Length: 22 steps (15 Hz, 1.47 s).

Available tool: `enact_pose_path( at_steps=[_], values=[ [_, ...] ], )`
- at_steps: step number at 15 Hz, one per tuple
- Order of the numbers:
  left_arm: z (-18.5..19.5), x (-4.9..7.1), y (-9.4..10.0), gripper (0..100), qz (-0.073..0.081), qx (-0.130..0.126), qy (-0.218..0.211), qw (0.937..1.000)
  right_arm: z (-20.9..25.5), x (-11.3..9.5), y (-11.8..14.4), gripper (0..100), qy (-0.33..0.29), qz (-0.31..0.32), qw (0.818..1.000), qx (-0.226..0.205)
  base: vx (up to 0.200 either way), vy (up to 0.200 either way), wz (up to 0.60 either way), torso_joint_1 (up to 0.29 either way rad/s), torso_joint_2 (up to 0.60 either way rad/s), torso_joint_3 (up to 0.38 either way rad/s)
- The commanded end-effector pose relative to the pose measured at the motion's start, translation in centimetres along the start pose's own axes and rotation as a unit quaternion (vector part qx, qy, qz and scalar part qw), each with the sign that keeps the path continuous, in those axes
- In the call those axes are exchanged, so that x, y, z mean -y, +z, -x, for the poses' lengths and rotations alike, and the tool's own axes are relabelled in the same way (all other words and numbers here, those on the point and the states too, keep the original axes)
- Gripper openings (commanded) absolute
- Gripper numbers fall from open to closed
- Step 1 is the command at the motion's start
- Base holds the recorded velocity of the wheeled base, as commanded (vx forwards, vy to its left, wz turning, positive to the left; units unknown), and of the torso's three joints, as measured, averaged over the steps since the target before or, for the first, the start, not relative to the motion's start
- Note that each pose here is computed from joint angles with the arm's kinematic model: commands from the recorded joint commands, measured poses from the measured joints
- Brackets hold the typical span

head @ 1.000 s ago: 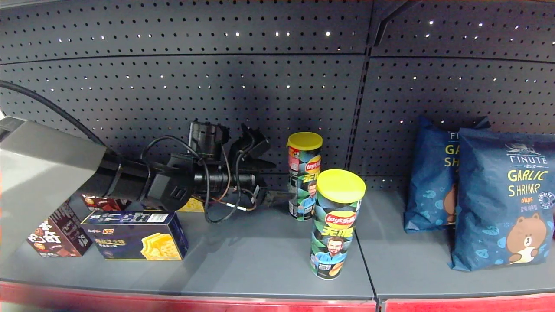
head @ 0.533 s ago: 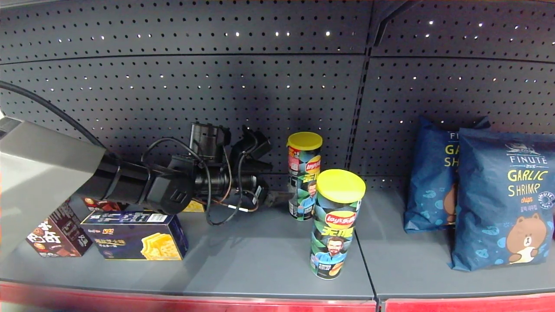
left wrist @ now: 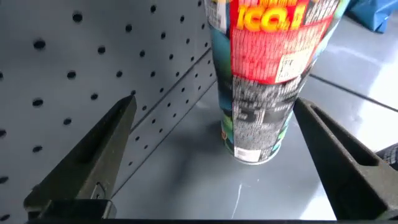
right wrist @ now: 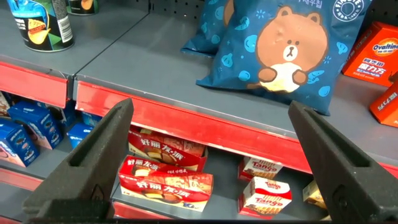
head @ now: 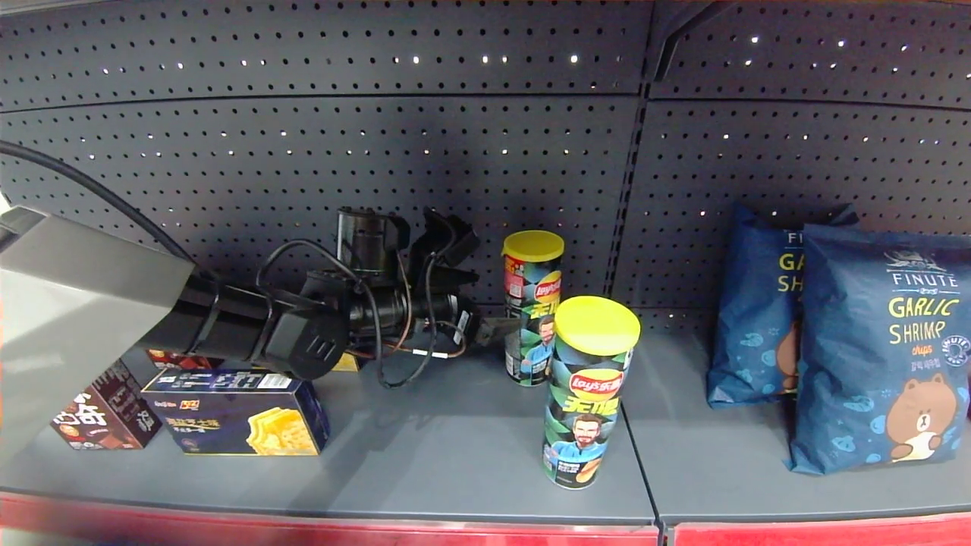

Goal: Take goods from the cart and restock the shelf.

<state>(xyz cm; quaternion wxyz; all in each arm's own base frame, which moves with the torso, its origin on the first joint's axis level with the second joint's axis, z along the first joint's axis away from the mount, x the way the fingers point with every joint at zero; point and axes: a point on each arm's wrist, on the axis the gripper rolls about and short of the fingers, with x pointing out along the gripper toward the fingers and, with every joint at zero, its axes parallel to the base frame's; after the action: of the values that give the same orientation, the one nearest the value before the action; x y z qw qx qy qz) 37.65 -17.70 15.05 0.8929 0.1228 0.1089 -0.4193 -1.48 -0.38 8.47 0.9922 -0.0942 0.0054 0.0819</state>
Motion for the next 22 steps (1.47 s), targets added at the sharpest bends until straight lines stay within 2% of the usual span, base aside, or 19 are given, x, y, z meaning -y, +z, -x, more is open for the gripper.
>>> enact_pose_path(
  at_steps=[1, 7, 9, 11, 12, 13, 14, 17, 18, 20, 21, 22],
  values=[
    [-0.1, 0.1, -0.1, 100, 0.000, -0.001, 0.000, 1.0000, 0.0, 0.0, 0.0, 100, 0.000, 0.000, 1.000, -0.001, 0.000, 0.000, 0.00, 0.000, 0.00, 0.000],
    [0.4, -0.2, -1.0, 100, 0.003, -0.023, 0.033, 0.9992, 0.0, 0.0, 0.0, 100, 0.000, 0.000, 1.000, 0.000, 0.000, 0.000, 0.00, 0.000, 0.00, 0.000],
    [1.1, 0.2, -0.9, 100, 0.006, -0.026, 0.034, 0.9991, 0.0, 0.0, 0.0, 100, 0.000, 0.000, 1.000, 0.000, 0.000, 0.000, 0.00, 0.000, 0.00, 0.000],
    [3.7, 0.9, 1.1, 100, -0.001, -0.005, 0.046, 0.9989, 0.0, 0.0, 0.0, 100, 0.001, 0.000, 1.000, -0.001, 0.000, 0.000, 0.00, 0.000, 0.00, 0.000],
    [3.8, 0.9, 1.2, 100, -0.001, -0.004, 0.047, 0.9989, 0.0, 0.0, 0.0, 100, 0.001, 0.000, 1.000, -0.001, 0.000, 0.000, 0.00, 0.000, 0.00, 0.000],
    [6.4, 1.7, 3.2, 100, -0.011, 0.018, 0.064, 0.9977, 0.0, 0.0, 0.0, 100, 0.003, 0.000, 1.000, 0.000, 0.000, 0.000, 0.00, 0.000, 0.00, 0.000],
    [7.2, 1.9, 3.5, 100, -0.012, 0.021, 0.069, 0.9973, 0.0, 0.0, 0.0, 100, 0.007, 0.000, 1.000, 0.001, 0.000, 0.000, 0.00, 0.000, 0.00, 0.000],
    [12.3, 3.8, 4.7, 100, -0.018, 0.036, 0.109, 0.9932, 0.0, -0.1, 0.0, 100, 0.020, -0.004, 1.000, -0.004, 0.000, 0.000, 0.00, 0.000, 0.00, 0.000],
    [14.5, 4.6, 4.9, 100, -0.020, 0.039, 0.138, 0.9895, 0.0, 0.0, 0.0, 100, 0.007, -0.011, 1.000, -0.007, 0.000, 0.000, 0.00, 0.000, 0.00, 0.000],
    [17.1, 5.6, 4.8, 100, -0.015, 0.043, 0.181, 0.9824, 0.0, 0.1, 0.4, 100, -0.017, -0.015, 1.000, -0.011, 0.000, 0.000, 0.00, 0.000, 0.00, 0.000],
    [18.7, 6.4, 4.4, 100, -0.006, 0.049, 0.194, 0.9798, -0.5, 0.4, 2.7, 100, 0.004, -0.016, 1.000, -0.014, 0.000, 0.000, 0.00, 0.000, 0.00, 0.000],
    [19.6, 7.0, 3.7, 100, 0.003, 0.047, 0.194, 0.9798, -1.6, 0.7, 4.5, 100, 0.032, -0.016, 0.999, -0.033, 0.000, 0.000, 0.00, 0.000, 0.00, 0.000]
  ],
)
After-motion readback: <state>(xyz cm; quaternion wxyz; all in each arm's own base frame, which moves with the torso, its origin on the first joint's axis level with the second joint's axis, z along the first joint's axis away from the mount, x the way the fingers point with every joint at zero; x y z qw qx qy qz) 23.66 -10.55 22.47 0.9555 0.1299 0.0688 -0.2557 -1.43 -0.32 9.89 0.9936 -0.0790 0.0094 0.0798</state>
